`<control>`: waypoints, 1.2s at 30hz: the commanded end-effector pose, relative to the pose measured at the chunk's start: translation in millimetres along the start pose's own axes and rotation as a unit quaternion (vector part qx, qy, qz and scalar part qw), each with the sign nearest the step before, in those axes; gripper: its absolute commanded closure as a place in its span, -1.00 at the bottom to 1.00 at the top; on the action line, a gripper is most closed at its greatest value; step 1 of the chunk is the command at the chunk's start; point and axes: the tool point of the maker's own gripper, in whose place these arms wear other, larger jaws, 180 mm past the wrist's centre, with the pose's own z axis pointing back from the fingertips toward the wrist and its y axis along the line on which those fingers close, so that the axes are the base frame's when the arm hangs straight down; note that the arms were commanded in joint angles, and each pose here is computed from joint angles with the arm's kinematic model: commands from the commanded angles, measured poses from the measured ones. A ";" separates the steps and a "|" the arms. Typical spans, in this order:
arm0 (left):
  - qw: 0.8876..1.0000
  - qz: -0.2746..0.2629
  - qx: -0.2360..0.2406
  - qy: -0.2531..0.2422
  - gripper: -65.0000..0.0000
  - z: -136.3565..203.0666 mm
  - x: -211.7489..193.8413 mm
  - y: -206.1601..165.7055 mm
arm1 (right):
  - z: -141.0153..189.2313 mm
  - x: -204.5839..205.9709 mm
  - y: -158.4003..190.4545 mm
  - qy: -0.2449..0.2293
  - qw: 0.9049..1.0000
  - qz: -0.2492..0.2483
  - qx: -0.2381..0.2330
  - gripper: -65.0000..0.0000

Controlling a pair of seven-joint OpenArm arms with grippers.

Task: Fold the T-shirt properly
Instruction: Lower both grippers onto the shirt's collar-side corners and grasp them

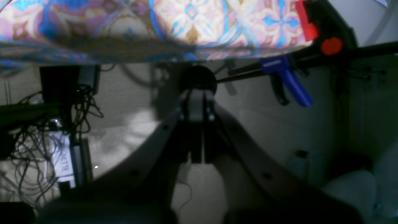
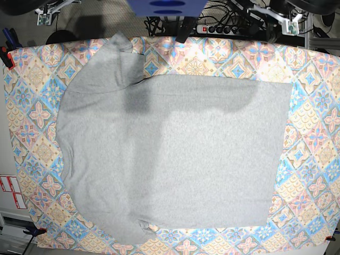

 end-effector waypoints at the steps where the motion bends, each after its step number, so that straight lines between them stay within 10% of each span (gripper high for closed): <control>1: 1.000 0.005 0.001 -0.013 0.99 -0.9 14.3 3.0 | 1.5 19.9 -2.9 -0.029 1.000 0.003 -0.002 1.00; 13: 0.976 0.214 0.027 -0.016 0.29 -65.2 79.5 31.4 | -23.6 58.6 2.4 -0.033 0.999 -0.025 -0.011 1.00; 24: 0.925 0.376 0.031 0.046 0.26 -102.7 50.4 47.5 | -25.1 64.1 25.3 -0.039 0.999 -0.028 0.018 1.00; 36: 0.898 0.432 0.049 0.069 0.26 -129.8 28.7 62.5 | -29.0 74.2 40.5 -0.050 0.998 -0.033 0.035 1.00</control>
